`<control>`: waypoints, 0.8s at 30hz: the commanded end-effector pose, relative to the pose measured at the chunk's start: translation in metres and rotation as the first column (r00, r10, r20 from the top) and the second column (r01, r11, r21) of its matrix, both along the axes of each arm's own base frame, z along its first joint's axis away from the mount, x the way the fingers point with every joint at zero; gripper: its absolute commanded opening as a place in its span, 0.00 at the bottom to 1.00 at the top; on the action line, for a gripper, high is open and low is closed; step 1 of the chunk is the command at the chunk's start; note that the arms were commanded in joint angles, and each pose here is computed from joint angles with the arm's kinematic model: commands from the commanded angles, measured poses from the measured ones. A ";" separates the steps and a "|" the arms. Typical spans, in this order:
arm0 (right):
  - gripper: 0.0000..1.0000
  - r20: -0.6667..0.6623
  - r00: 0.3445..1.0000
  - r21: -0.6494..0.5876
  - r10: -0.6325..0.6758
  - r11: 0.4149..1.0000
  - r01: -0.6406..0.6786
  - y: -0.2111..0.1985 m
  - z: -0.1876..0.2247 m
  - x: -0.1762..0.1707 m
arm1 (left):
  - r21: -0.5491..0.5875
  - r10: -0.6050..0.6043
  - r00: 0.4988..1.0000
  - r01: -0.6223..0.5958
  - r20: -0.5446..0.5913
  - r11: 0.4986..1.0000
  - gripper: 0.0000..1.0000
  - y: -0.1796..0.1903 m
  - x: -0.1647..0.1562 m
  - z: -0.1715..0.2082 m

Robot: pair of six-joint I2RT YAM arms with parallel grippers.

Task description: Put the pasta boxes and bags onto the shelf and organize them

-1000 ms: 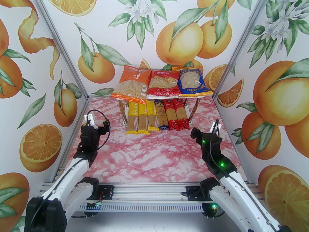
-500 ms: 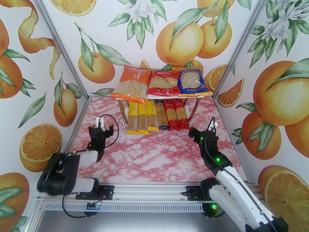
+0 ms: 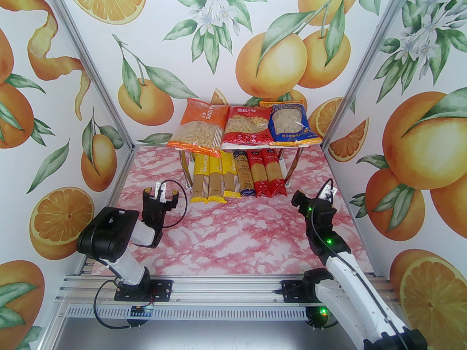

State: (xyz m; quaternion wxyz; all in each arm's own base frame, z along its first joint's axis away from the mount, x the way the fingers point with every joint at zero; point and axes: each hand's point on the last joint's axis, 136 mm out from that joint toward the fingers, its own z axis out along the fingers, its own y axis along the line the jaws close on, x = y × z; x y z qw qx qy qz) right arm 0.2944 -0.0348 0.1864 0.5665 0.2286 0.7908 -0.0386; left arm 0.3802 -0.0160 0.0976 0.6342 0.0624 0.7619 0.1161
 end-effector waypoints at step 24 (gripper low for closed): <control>1.00 0.208 0.971 -0.136 0.117 0.987 -0.090 -0.003 -0.040 0.065 | 0.000 -0.042 0.995 0.042 0.085 0.999 1.00 -0.007 0.004 0.022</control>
